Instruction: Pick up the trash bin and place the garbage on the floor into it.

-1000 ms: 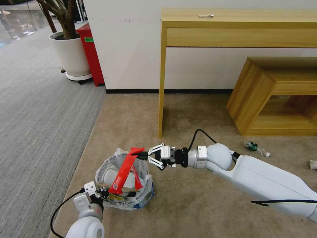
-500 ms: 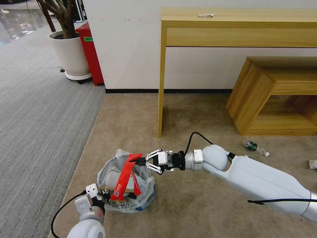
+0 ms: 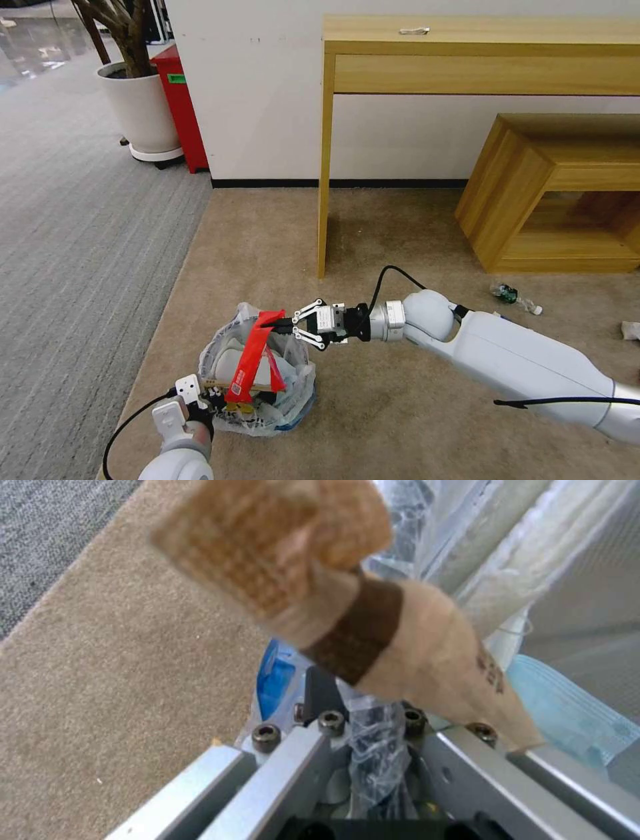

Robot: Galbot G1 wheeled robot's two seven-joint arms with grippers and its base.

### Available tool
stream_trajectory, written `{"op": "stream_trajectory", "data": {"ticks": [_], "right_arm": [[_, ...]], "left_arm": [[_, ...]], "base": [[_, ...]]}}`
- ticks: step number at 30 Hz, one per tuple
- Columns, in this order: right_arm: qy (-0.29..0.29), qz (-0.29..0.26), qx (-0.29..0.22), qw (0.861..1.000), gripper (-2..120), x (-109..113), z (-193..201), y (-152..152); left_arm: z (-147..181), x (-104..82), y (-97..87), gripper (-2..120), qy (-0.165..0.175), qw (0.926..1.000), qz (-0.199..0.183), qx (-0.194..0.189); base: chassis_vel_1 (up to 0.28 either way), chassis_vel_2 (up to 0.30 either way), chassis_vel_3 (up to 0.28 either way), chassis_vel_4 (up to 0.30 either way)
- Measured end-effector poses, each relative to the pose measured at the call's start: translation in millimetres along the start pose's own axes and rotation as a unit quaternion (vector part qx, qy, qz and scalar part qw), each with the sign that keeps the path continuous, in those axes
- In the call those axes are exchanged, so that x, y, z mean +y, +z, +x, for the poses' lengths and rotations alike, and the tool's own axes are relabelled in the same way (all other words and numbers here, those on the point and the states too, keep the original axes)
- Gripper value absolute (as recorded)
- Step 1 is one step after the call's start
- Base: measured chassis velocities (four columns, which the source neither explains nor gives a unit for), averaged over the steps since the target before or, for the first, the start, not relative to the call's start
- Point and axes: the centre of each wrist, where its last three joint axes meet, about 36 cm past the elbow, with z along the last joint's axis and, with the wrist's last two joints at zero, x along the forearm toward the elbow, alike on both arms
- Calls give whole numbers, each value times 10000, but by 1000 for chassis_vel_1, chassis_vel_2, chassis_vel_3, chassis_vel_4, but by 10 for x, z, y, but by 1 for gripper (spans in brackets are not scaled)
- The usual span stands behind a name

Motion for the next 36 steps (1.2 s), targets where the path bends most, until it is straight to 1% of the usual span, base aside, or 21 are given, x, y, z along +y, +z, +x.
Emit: {"op": "stream_trajectory", "data": {"ticks": [7, 9, 10, 14, 16, 17, 20, 21, 24, 25, 29, 36], "right_arm": [[-67, 64, 40, 9999, 0, -52, 16, 48], [-85, 72, 49, 9999, 0, -48, 19, 59], [-102, 79, 45, 9999, 0, -46, 11, 59], [-135, 127, 20, 9998, 0, -81, -26, 37], [-151, 138, 17, 9998, 0, -89, -36, 31], [-151, 138, 17, 9998, 0, -89, -36, 31], [-178, 179, -6, 9997, 0, -121, -63, 7], [-178, 179, -6, 9997, 0, -121, -63, 7], [-239, 234, -45, 9994, 0, -172, -116, -31], [-239, 234, -45, 9994, 0, -172, -116, -31], [-257, 237, -65, 9994, 0, -163, -128, -41], [-249, 237, -60, 9994, 0, -148, -102, -53]], "left_arm": [[7, 14, -11, 0, 0, 10000, 2, -12], [10, 15, -20, 0, 19, 10000, 40, 14], [10, 12, -38, 0, 39, 9999, 122, 83], [-5, 81, -74, 0, 1, 9997, 209, 129], [28, 110, -130, 0, -16, 9995, 276, 144], [28, 110, -130, 0, -16, 9995, 276, 144], [99, 154, -238, 0, -32, 9992, 384, 43], [99, 154, -238, 0, -32, 9992, 384, 43], [190, 212, -352, 0, -45, 9988, 493, -57], [190, 212, -352, 0, -45, 9988, 493, -57], [256, 262, -467, 0, -18, 9978, 640, -149], [300, 291, -574, 0, 16, 9967, 788, -215]], "base": [[0, 0, 0, 0], [0, 0, 0, 0], [0, 0, 0, 0], [0, 0, 0, 0], [0, 0, 0, 0], [0, 0, 0, 0], [0, 0, 0, 0], [0, 0, 0, 0], [0, 0, 0, 0], [0, 0, 0, 0], [0, 0, 0, 0], [0, 0, 0, 0]]}}
